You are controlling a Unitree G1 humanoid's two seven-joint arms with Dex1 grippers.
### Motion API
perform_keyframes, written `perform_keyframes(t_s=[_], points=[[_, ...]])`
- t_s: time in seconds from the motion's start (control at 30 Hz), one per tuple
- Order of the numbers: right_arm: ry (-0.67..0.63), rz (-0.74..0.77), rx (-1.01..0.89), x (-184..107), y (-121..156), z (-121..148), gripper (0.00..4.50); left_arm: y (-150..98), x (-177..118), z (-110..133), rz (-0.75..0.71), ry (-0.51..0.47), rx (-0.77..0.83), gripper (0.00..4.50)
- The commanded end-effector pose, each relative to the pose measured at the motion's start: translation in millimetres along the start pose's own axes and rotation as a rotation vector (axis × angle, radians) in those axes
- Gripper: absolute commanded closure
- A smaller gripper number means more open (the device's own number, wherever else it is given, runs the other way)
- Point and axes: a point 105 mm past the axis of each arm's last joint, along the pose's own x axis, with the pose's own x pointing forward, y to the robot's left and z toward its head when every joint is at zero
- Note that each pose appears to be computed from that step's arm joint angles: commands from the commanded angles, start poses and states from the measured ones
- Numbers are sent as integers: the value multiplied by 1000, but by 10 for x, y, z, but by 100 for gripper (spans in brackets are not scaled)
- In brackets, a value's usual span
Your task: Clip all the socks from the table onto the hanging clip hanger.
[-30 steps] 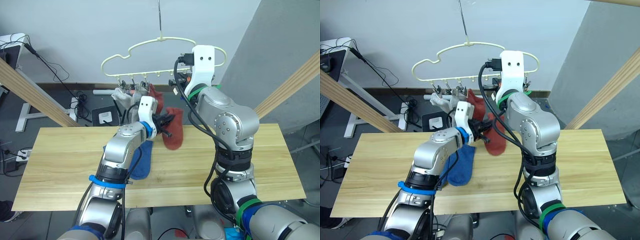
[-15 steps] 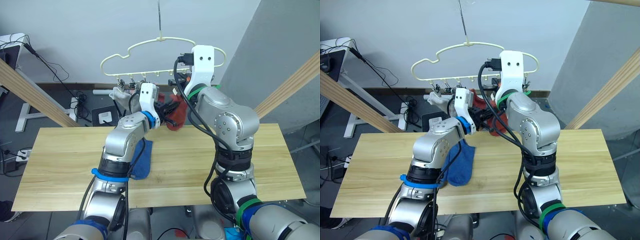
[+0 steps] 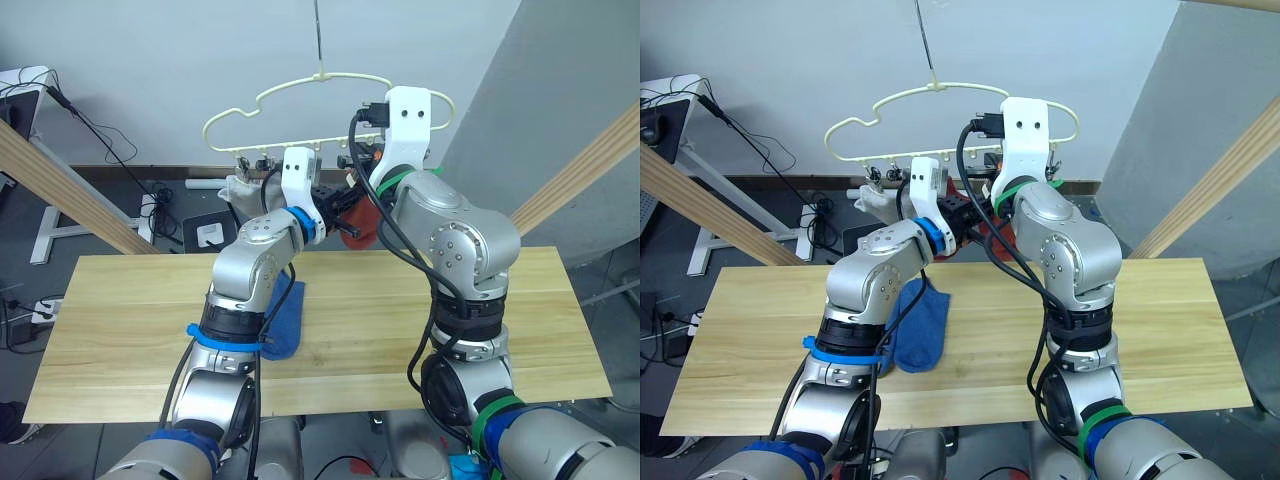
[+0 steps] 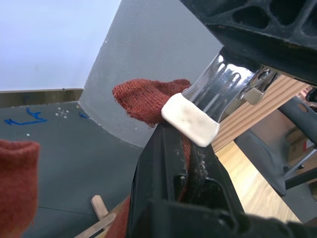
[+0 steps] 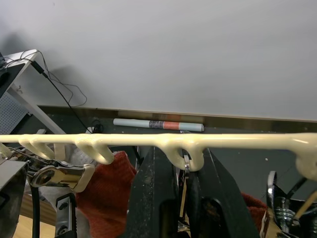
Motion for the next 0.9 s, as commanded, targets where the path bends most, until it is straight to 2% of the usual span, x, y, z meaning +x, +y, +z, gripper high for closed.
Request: perform_keyframes(t_s=[0.03,0.9], points=[[-69,41,16,-56,152,173,450,-91,-16,178,-35,-61,24,449],[-69,47,16,-46,149,171,450,-138,-73,144,-45,-49,14,449]])
